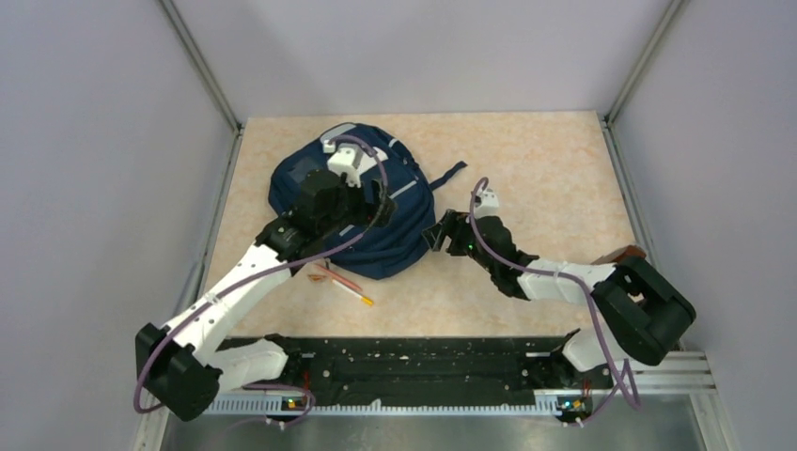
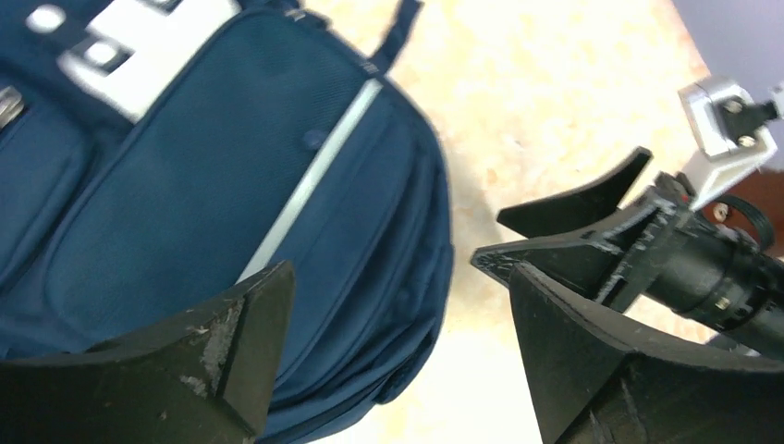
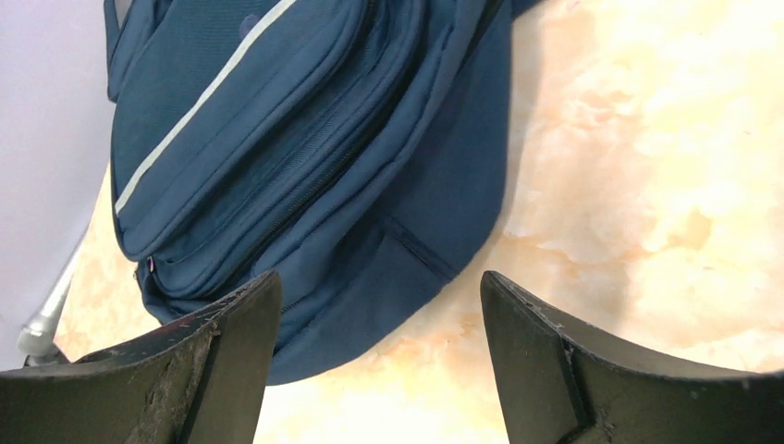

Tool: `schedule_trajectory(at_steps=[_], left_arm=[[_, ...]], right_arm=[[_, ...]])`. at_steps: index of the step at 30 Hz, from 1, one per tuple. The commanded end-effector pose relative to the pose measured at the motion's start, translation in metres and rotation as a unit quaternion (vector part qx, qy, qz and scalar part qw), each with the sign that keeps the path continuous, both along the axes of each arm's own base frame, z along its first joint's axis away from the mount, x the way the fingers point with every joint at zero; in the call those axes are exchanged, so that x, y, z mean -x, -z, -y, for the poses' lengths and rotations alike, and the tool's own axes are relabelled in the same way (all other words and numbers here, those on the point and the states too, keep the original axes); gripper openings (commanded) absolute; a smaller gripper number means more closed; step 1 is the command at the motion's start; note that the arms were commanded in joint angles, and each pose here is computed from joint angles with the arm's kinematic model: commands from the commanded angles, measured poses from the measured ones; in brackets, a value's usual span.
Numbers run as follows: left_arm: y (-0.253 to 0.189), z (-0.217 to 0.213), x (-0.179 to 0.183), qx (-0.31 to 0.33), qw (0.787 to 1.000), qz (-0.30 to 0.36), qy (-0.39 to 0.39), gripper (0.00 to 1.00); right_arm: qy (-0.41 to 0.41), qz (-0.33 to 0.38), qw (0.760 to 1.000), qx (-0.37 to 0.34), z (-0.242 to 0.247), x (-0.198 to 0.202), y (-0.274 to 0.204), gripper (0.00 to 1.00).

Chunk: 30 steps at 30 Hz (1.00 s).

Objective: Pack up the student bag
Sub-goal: Zip the student bag at the center of the board.

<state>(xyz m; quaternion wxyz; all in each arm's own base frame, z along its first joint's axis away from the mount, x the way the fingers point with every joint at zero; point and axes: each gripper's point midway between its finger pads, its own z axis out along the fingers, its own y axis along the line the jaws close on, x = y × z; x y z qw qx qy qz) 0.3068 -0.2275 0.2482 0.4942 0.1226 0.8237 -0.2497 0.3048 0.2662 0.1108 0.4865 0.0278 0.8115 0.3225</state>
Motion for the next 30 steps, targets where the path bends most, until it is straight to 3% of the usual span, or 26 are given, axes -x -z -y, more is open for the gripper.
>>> schedule_trajectory(at_steps=[1, 10, 17, 26, 30], left_arm=[[0.024, -0.047, -0.010, 0.057, 0.991, -0.049, -0.113, 0.91], [0.081, -0.131, 0.002, 0.113, 0.956, -0.097, -0.252, 0.92], [0.120, -0.174, 0.024, 0.129, 0.925, -0.081, -0.347, 0.92], [0.135, -0.156, 0.033, 0.155, 0.943, -0.076, -0.285, 0.93], [0.136, -0.144, 0.026, 0.162, 0.953, -0.071, -0.246, 0.93]], right_arm=[[-0.058, 0.001, 0.998, -0.029, -0.031, -0.001, -0.011, 0.77], [-0.089, -0.027, 0.993, -0.071, -0.059, 0.009, -0.001, 0.77], [-0.091, -0.026, 0.992, -0.078, -0.061, 0.010, -0.006, 0.77], [-0.099, -0.022, 0.991, -0.084, -0.078, -0.004, -0.009, 0.77], [-0.103, -0.028, 0.990, -0.096, -0.090, -0.012, -0.003, 0.62]])
